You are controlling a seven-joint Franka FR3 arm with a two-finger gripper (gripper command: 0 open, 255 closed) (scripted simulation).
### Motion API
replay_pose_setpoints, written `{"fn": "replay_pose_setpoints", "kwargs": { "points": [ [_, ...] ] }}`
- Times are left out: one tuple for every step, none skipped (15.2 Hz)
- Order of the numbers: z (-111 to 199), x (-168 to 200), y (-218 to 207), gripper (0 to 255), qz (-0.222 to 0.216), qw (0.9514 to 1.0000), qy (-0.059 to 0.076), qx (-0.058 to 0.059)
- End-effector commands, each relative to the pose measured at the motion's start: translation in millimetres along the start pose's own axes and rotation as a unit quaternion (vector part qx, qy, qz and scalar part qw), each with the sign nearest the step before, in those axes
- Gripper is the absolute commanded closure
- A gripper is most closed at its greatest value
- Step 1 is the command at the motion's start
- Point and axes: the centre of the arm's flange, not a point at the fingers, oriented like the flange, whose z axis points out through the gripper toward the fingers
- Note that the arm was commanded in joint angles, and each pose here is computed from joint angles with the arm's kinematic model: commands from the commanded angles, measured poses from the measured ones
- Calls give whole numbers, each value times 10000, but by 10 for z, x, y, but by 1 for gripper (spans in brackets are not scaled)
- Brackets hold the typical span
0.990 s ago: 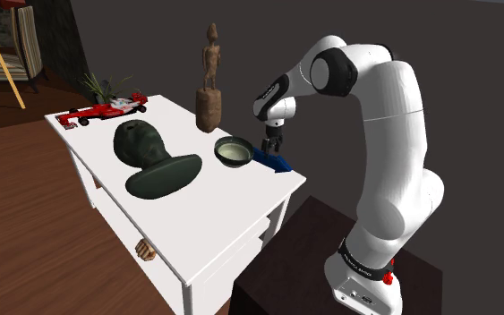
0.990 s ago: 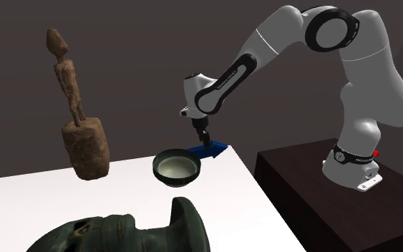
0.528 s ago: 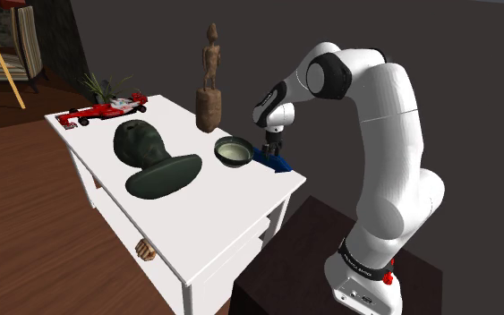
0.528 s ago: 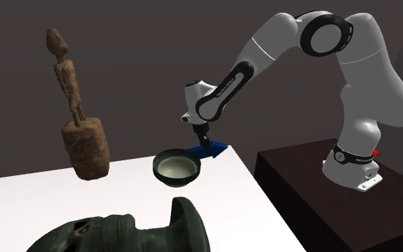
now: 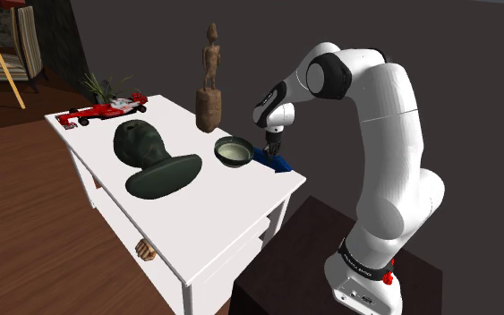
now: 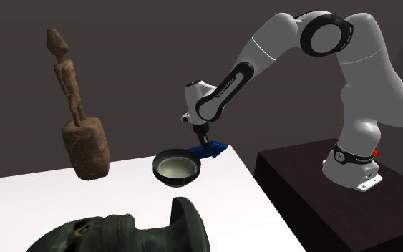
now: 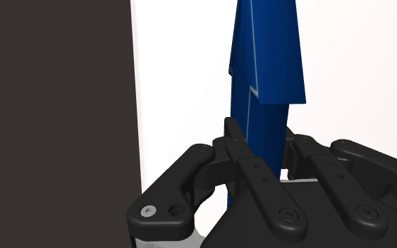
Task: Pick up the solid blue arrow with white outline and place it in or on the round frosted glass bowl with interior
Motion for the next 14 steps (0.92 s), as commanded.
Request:
{"fn": "replay_pose_setpoints", "kwargs": {
  "points": [
    [1,-1,0,255,0,10000,-1,0],
    [2,-1,1,255,0,10000,-1,0],
    [2,0,0,255,0,10000,-1,0],
    [1,0,0,255,0,10000,-1,0],
    [2,0,0,255,0,10000,-1,0],
    [2,0,0,255,0,10000,-1,0],
    [2,-1,1,255,0,10000,-1,0],
    [-50,-9,-1,255,0,10000,-1,0],
    [-102,-18,-3,255,0,10000,-1,0],
    [-154,-26,-4,255,0,10000,-1,0],
    [-207,-33,-6,255,0,10000,-1,0],
    [-259,-41,-7,255,0,10000,-1,0],
    [-311,-50,-9,255,0,10000,-1,0],
    [-363,-58,-10,255,0,10000,-1,0]
  ]
}}
